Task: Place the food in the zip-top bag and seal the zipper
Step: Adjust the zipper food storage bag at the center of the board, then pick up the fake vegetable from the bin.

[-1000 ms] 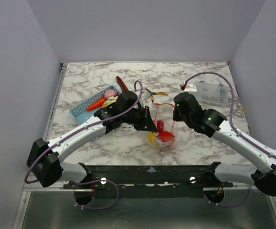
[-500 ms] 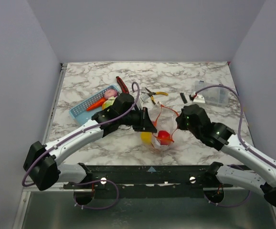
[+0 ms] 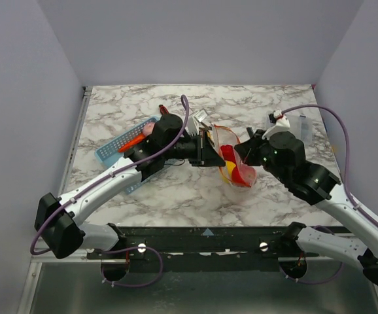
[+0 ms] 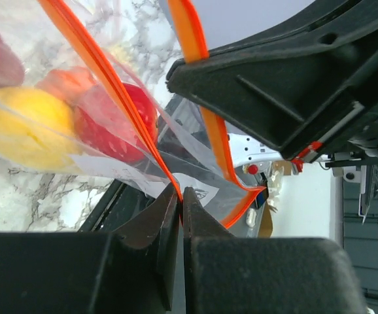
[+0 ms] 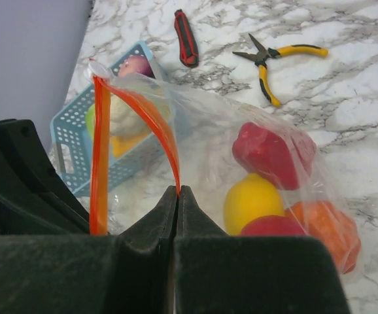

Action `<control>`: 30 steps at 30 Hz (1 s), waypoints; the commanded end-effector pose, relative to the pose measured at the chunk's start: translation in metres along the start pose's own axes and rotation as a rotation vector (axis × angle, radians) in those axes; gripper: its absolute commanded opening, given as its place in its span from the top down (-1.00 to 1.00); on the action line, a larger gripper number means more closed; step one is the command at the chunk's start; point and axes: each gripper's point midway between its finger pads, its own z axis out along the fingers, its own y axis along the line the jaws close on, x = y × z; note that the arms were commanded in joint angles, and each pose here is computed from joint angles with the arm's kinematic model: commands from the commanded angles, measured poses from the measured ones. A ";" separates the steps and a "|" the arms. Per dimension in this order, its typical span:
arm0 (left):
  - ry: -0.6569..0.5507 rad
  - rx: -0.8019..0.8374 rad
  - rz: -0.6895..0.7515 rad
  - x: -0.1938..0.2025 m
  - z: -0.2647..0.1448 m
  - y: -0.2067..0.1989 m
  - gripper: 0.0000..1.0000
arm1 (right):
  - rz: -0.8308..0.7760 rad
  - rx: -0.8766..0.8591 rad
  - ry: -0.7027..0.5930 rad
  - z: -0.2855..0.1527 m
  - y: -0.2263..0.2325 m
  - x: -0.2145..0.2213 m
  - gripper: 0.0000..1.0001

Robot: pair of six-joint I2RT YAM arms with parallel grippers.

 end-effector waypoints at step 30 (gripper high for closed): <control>-0.451 -0.606 0.157 -0.038 -0.185 0.144 -0.80 | -0.022 0.140 0.003 -0.008 -0.050 0.031 0.99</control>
